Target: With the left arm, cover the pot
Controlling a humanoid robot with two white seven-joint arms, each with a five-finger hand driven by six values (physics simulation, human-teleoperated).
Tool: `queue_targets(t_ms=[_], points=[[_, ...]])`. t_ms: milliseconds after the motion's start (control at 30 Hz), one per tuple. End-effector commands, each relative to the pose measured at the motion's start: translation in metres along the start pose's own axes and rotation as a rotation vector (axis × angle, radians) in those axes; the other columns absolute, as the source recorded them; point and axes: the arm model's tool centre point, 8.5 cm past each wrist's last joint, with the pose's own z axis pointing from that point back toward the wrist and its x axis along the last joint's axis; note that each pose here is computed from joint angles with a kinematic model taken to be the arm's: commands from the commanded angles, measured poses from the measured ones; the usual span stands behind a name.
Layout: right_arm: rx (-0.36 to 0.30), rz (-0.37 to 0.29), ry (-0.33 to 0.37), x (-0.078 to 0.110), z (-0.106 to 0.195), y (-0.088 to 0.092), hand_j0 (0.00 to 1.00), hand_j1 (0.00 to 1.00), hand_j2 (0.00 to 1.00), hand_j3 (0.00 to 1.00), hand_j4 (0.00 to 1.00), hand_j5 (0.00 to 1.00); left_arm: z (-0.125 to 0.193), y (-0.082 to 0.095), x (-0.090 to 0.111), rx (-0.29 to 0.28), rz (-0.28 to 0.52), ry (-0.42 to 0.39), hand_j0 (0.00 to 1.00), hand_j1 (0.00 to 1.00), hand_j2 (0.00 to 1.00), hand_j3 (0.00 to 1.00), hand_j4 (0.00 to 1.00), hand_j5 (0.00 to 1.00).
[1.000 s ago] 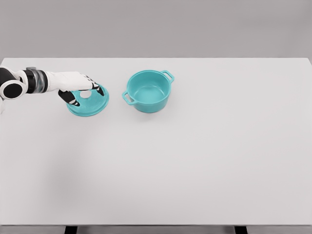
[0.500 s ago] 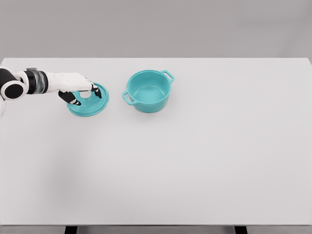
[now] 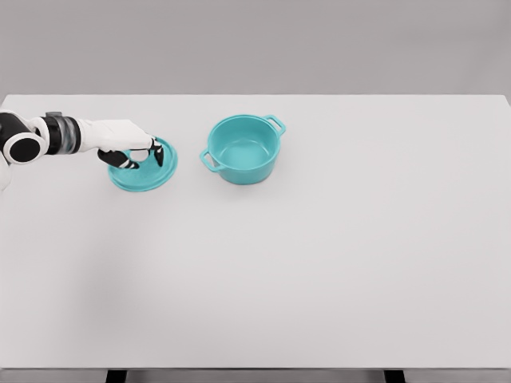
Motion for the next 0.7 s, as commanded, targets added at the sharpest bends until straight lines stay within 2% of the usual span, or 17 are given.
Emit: queue_targets(t_ms=[0,100,433,667], points=[[0.000,0.000,0.000,0.000,0.000,0.000,1.00,1.00,1.00,1.00,1.00,1.00,0.000,0.001,0.000,0.004,0.004,0.000,0.49,0.49,0.49,0.49,0.49,0.49],[0.000,0.000,0.000,0.000,0.000,0.000,1.00,1.00,1.00,1.00,1.00,1.00,0.000,0.001,0.000,0.004,0.004,0.000,0.45,0.45,0.45,0.45,0.45,0.45],[0.001,-0.001,0.001,-0.001,0.000,0.001,1.00,1.00,1.00,1.00,1.00,1.00,0.005,0.004,0.000,0.009,-0.010,-0.010,0.45,0.45,0.45,0.45,0.45,0.45],[0.002,0.000,0.000,0.000,0.000,0.000,1.00,1.00,1.00,1.00,1.00,1.00,0.016,0.021,-0.006,0.035,-0.029,0.006,0.45,0.45,0.45,0.45,0.45,0.45]])
